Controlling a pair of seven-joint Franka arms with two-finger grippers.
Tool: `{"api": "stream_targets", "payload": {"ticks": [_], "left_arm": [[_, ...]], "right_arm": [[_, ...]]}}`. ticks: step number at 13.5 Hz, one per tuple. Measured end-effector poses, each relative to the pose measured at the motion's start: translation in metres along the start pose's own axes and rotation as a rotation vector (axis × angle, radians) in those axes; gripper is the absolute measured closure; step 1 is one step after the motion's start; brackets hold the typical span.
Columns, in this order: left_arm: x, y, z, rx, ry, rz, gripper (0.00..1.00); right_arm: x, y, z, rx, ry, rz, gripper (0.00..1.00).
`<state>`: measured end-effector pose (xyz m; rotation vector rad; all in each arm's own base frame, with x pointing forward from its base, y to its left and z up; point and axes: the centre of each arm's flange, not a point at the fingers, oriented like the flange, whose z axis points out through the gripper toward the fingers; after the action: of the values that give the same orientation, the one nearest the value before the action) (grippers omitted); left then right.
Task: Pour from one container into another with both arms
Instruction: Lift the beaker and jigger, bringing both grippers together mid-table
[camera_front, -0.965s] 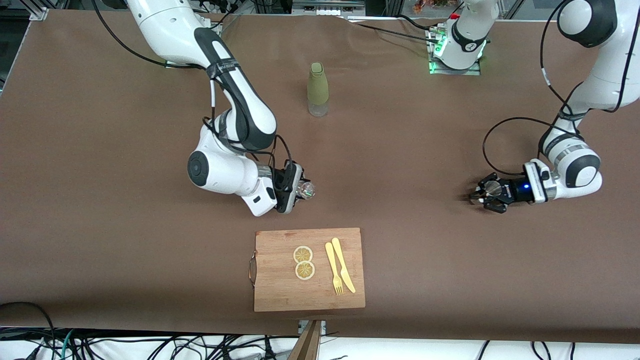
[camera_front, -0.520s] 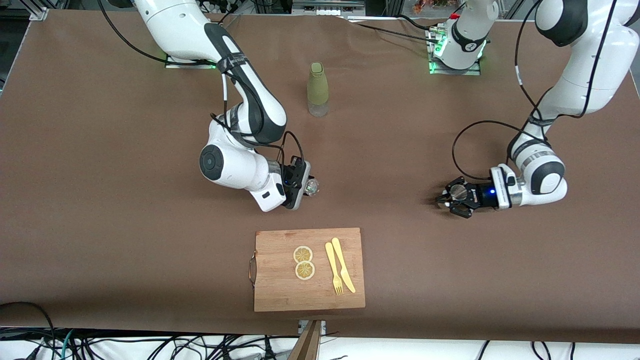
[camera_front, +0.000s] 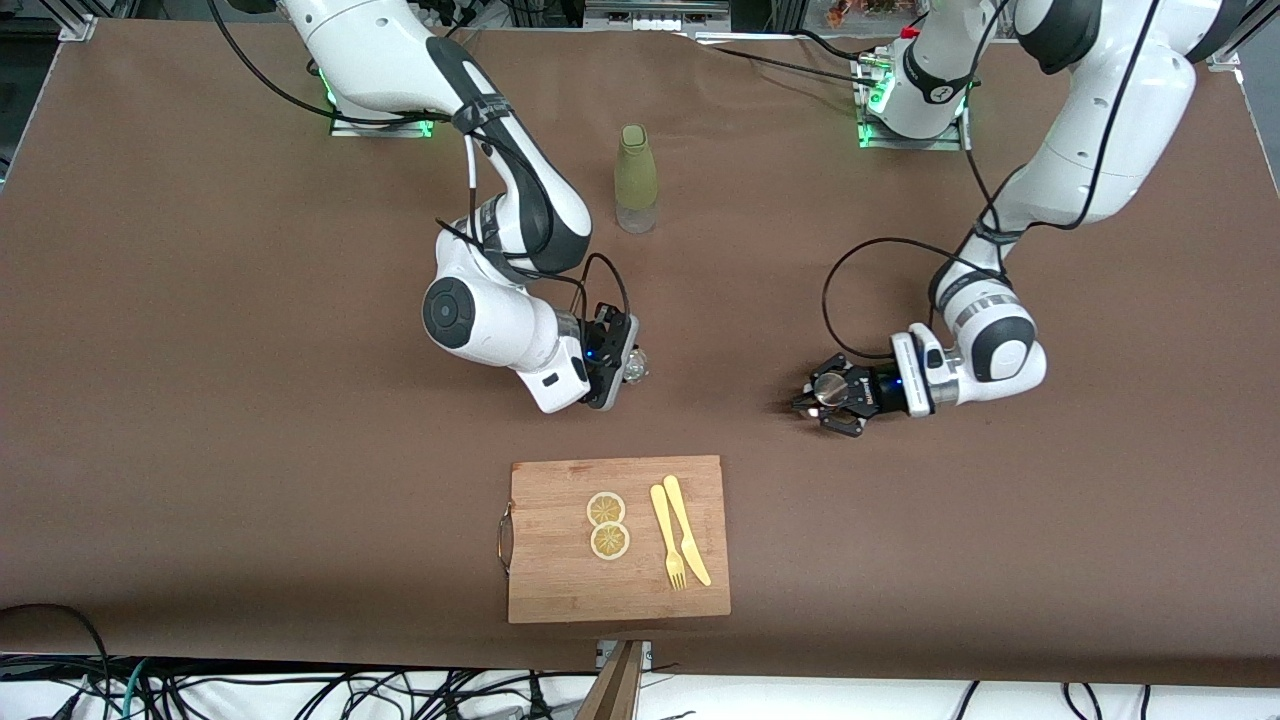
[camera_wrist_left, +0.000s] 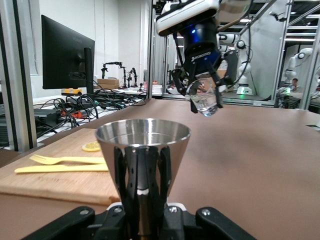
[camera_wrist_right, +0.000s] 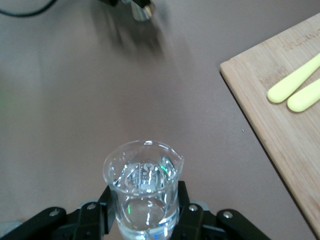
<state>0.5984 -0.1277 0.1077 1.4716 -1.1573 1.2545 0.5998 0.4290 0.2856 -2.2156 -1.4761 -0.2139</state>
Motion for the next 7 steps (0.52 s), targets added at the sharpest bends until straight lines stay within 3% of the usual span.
{"api": "stream_targets", "payload": {"ticks": [7], "left_arm": [[0.003,0.022,0.06,0.064,-0.03,0.024,0.91]], "right_arm": [[0.021,-0.022,0.002,-0.023,-0.02,0.012,0.5]]}}
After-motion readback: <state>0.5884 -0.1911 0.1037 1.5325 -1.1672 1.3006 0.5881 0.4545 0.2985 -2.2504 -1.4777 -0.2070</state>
